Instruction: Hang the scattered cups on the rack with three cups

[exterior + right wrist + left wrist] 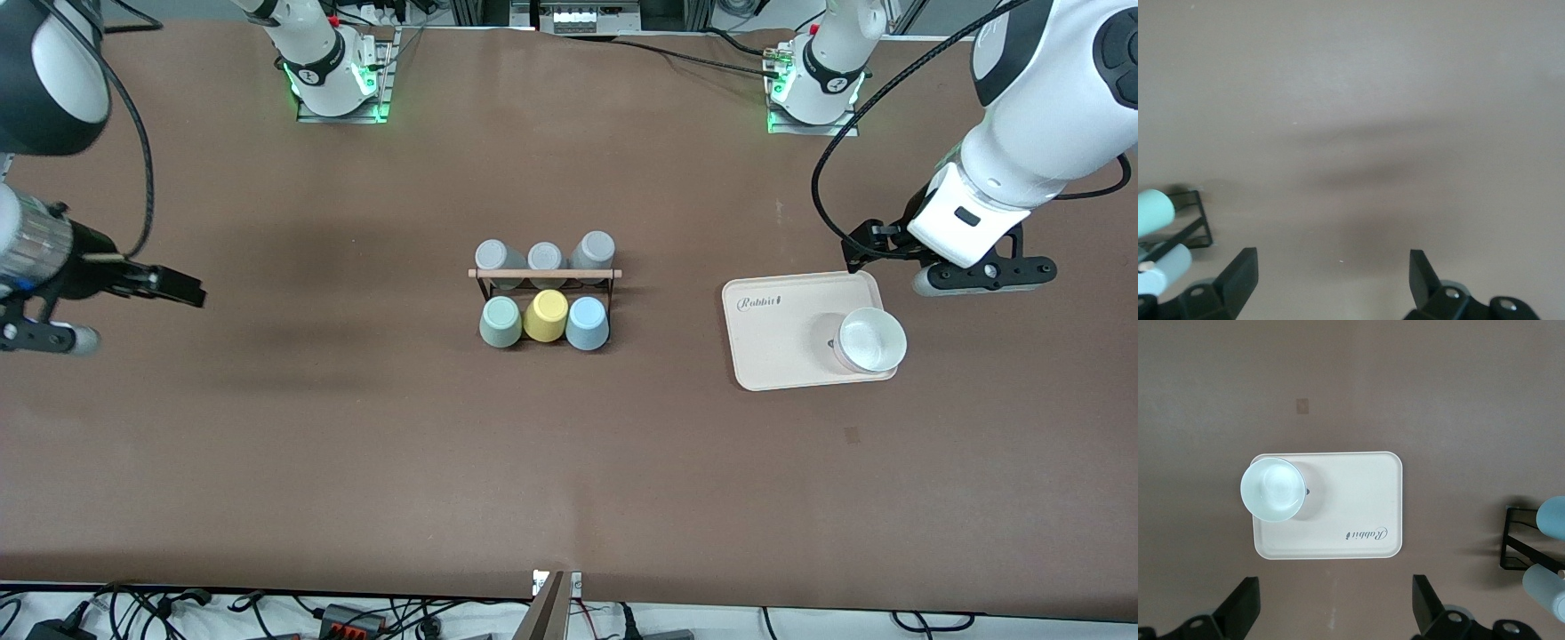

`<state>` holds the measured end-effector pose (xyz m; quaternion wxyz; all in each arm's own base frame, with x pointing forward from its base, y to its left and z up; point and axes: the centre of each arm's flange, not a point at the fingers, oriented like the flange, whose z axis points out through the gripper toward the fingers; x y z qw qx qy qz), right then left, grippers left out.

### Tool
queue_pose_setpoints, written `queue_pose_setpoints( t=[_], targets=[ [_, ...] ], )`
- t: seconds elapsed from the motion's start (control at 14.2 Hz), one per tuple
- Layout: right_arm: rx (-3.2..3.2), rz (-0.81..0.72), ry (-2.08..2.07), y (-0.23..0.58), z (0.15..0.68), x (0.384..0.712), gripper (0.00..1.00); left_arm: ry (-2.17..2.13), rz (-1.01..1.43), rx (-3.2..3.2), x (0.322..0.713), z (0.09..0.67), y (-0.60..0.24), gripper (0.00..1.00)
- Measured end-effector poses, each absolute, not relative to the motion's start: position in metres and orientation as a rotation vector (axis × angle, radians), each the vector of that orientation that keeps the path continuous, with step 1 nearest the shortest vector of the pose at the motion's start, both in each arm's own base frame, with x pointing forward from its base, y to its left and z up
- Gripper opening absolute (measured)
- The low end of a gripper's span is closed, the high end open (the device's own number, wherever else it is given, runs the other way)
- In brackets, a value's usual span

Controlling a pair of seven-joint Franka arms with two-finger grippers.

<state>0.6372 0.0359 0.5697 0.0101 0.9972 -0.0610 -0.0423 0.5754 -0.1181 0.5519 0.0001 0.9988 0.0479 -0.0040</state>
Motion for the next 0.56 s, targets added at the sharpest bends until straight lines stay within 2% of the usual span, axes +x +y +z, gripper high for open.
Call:
queue_pose_setpoints(
  t=[0.28, 0.56],
  targets=[
    [3.116, -0.065, -0.153, 0.025, 0.581, 0.609, 1.00, 0.150, -0.007, 3.137, 0.576, 0.554, -0.118, 1.00],
    [3.119, -0.015, -0.135, 0.025, 0.572, 0.571, 1.00, 0.150, -0.006, 3.137, 0.576, 0.554, -0.118, 1.00]
  ],
)
